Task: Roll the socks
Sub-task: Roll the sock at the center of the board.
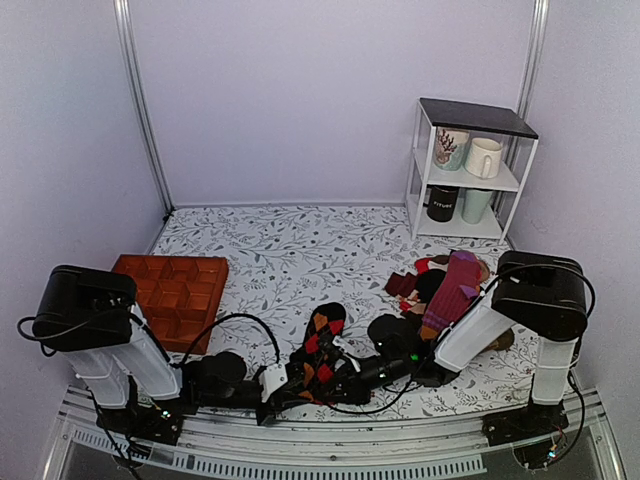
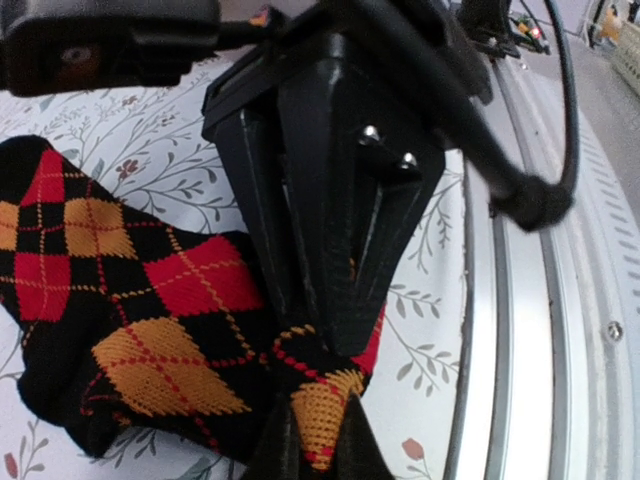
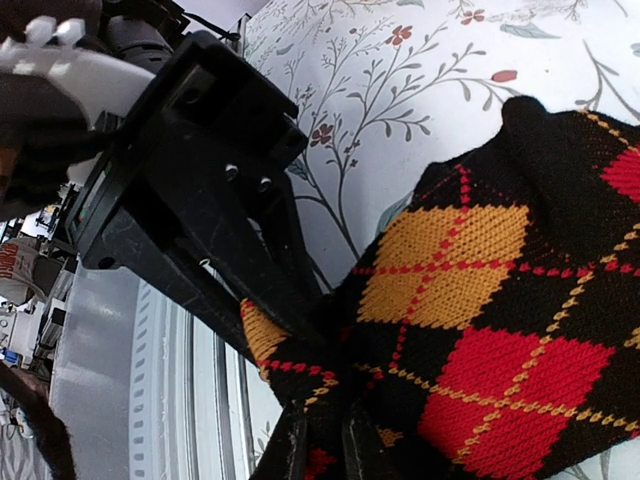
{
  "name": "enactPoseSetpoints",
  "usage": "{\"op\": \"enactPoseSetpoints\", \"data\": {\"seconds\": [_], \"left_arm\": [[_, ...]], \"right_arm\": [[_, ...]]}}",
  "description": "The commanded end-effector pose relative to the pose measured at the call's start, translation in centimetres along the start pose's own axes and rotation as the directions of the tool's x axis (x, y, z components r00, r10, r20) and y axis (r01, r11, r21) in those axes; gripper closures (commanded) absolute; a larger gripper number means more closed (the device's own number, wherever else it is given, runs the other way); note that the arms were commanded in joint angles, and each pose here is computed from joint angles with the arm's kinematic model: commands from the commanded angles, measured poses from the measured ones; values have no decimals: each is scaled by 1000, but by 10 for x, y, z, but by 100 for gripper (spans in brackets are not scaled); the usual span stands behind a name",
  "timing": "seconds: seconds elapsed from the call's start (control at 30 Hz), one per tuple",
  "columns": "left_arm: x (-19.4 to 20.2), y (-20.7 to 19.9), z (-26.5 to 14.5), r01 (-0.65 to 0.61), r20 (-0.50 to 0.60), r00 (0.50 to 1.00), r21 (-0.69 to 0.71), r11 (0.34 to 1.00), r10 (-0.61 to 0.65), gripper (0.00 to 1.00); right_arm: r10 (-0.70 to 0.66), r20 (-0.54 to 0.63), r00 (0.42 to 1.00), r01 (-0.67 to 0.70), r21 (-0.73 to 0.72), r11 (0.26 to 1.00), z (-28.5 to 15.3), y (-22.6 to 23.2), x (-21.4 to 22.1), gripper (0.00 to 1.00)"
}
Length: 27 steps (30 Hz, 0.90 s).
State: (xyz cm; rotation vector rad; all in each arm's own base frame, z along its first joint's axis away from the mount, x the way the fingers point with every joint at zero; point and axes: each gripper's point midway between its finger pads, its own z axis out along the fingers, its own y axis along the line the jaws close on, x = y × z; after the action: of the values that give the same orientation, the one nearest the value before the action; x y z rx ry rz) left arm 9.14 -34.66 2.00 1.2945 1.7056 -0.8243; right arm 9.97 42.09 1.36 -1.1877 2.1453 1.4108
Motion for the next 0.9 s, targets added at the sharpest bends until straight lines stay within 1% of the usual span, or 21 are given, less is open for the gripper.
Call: {"op": "enactPoseSetpoints", "data": {"seconds": [0.0,0.13,0.23,0.3,0.43,0.53,0.6,0.67,0.7,0.8,0.87], "left_arm": [[6,-13,1,14,-30,999,66,998,-12,100],[16,-14,4,72,-112,992,65,995,-65,100],[35,-14,8,158,-231,963,54,986,-141,100],[48,-17,8,221,-296,935,56,974,-195,100],[71,-20,3,328,-372,883,50,943,-287,100],[84,-19,0,385,-404,849,32,922,-341,100],[92,-20,-1,406,-427,830,23,914,-358,100],[97,-21,-1,423,-443,816,21,906,-371,100],[99,-23,-1,430,-449,811,21,903,-376,100],[103,-24,-2,445,-459,799,20,895,-387,100],[105,-24,-3,450,-465,794,16,893,-392,100]], "right_arm": [[260,-294,920,-189,248,950,-16,-54,114,88],[256,-285,924,-184,257,949,-18,-52,107,84],[227,-263,937,-155,270,950,-22,-49,93,77],[173,-226,959,-112,260,959,-26,-42,73,71],[29,-132,991,10,287,958,-41,-33,32,61],[-139,-75,987,156,315,936,-54,-21,4,57],[-277,-52,959,279,329,902,-60,-7,-9,56],[-419,-51,907,408,357,840,-65,5,-14,54],[-489,-61,870,477,358,803,-65,10,-16,54],[-584,-72,809,569,349,744,-65,17,-18,53],[-622,-79,779,610,327,722,-62,23,-17,53]]}}
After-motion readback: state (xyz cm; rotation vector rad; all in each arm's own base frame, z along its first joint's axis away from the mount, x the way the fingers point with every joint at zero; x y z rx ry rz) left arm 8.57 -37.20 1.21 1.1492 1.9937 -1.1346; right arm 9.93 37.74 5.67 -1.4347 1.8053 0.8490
